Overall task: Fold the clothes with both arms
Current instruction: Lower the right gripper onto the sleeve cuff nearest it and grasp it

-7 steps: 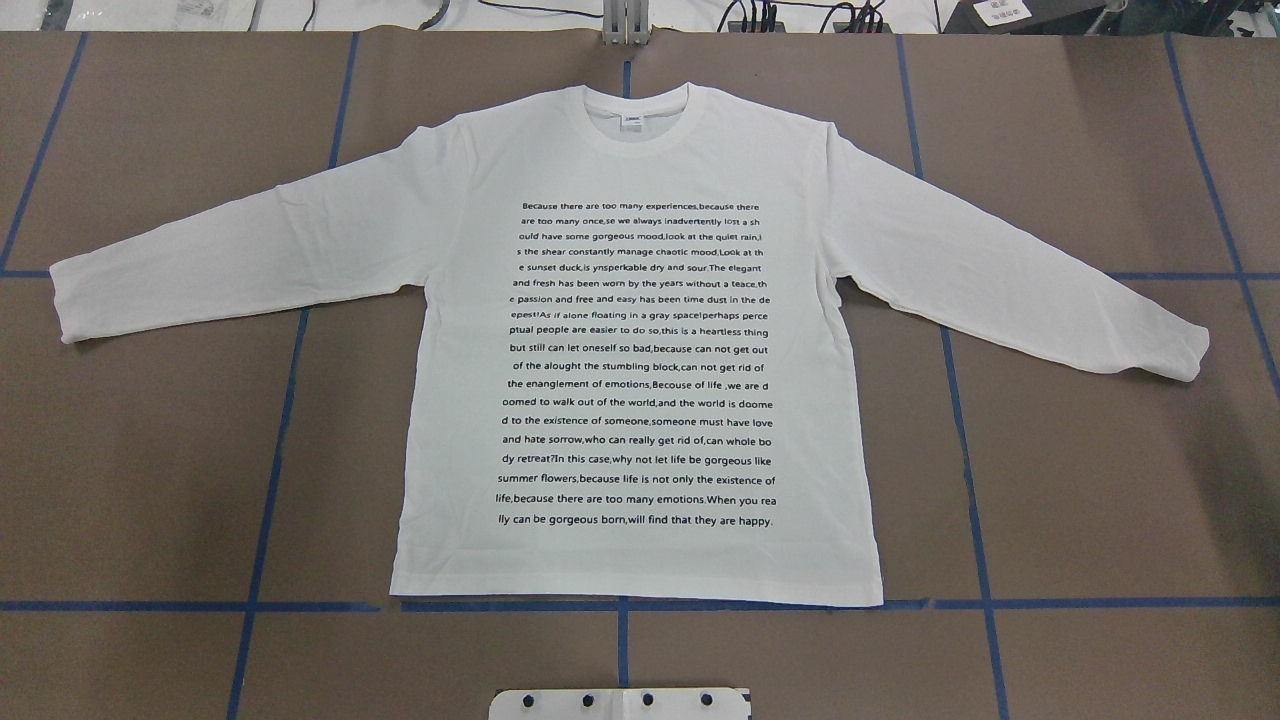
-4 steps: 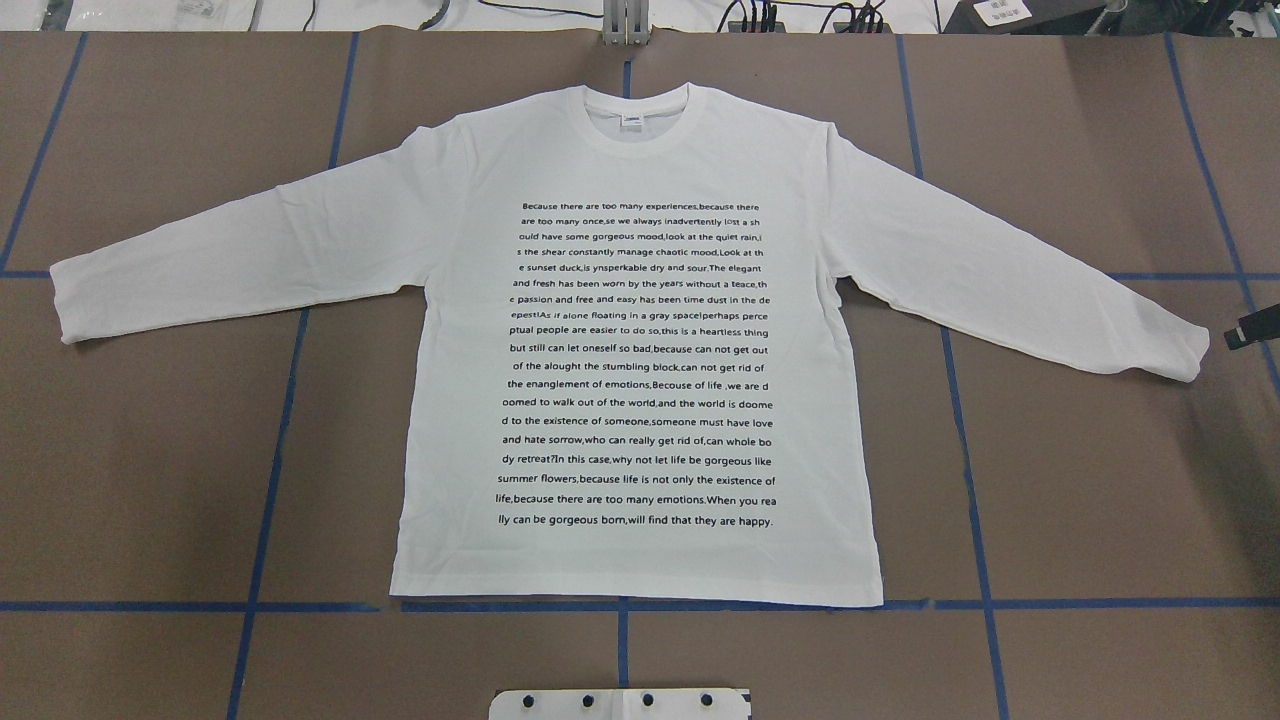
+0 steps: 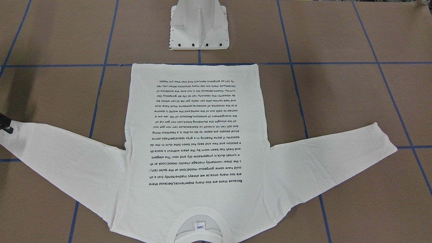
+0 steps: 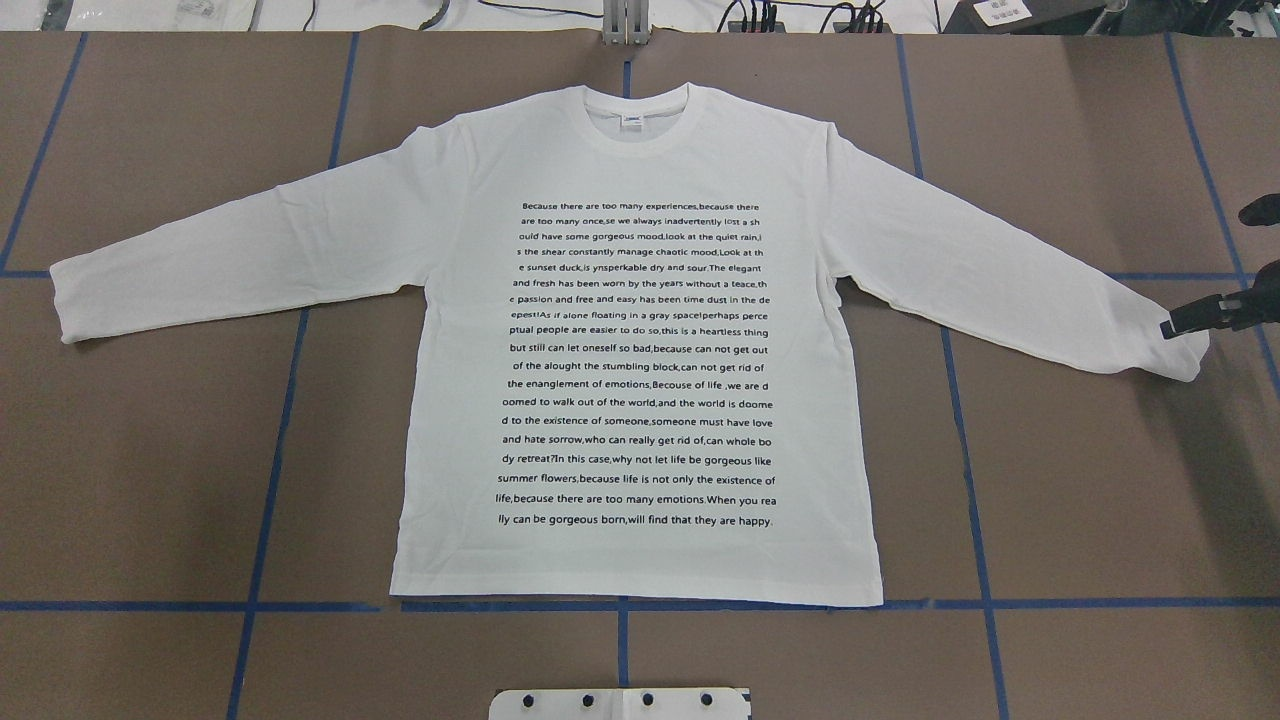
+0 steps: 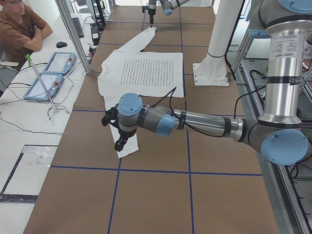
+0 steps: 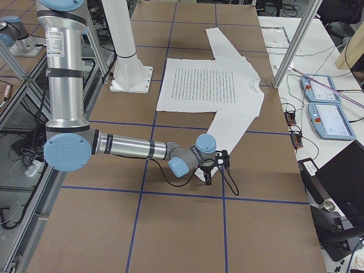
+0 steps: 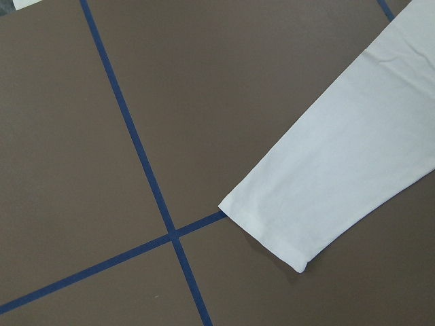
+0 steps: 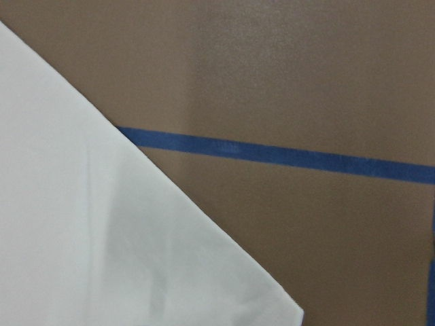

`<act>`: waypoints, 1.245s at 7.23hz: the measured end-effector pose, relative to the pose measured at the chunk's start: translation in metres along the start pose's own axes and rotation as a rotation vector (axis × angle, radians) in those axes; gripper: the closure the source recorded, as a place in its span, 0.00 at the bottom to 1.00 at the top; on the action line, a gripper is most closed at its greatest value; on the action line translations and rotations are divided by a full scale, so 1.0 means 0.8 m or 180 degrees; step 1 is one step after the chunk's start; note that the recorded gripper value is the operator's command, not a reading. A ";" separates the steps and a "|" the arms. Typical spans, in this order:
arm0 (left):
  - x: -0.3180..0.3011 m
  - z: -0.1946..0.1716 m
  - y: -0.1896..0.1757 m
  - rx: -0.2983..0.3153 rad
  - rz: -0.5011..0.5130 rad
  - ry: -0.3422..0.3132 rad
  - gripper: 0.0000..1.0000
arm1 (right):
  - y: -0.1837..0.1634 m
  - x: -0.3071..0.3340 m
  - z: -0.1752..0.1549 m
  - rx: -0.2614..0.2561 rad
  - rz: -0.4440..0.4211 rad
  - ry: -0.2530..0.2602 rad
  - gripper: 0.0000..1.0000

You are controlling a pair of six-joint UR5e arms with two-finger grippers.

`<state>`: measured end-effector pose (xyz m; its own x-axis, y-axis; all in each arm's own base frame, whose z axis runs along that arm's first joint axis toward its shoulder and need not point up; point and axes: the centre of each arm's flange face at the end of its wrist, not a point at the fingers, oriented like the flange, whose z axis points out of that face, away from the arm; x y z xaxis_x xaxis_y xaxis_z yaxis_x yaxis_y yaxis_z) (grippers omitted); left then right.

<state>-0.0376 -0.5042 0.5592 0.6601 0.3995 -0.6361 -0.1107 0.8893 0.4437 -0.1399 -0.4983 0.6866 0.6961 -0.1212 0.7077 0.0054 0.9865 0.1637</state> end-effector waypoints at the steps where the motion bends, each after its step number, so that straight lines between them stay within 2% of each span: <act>1: 0.002 -0.002 -0.002 0.0012 0.0010 0.0014 0.00 | -0.002 0.002 0.007 -0.0030 0.0014 0.0008 0.09; 2: 0.004 -0.003 -0.002 0.0017 0.0016 0.0021 0.00 | -0.003 0.003 0.013 -0.0061 0.0026 0.0016 0.12; 3: 0.004 -0.003 -0.003 0.0020 0.0020 0.0023 0.00 | -0.002 0.004 0.016 -0.0084 0.0037 0.0020 0.36; 4: 0.004 -0.003 -0.002 0.0020 0.0021 0.0023 0.00 | -0.001 0.006 0.018 -0.0105 0.0051 0.0019 0.71; 5: 0.004 -0.003 -0.002 0.0020 0.0020 0.0024 0.00 | 0.000 0.007 0.020 -0.0126 0.0062 0.0016 0.79; 6: 0.004 -0.003 -0.002 0.0019 0.0019 0.0025 0.00 | 0.001 0.007 0.020 -0.0143 0.0076 0.0018 0.94; 7: 0.004 -0.003 -0.002 0.0019 0.0018 0.0027 0.00 | 0.001 0.007 0.020 -0.0163 0.0094 0.0024 1.00; 9: 0.004 -0.003 -0.002 0.0018 0.0017 0.0028 0.00 | -0.006 -0.002 0.015 -0.0168 0.0074 -0.0029 1.00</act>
<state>-0.0372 -0.5038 0.5553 0.6528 0.4063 -0.6393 -0.1100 0.8859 0.4506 -0.1496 -0.5038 0.6932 0.6899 -0.0990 0.7171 0.0273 0.9935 0.1109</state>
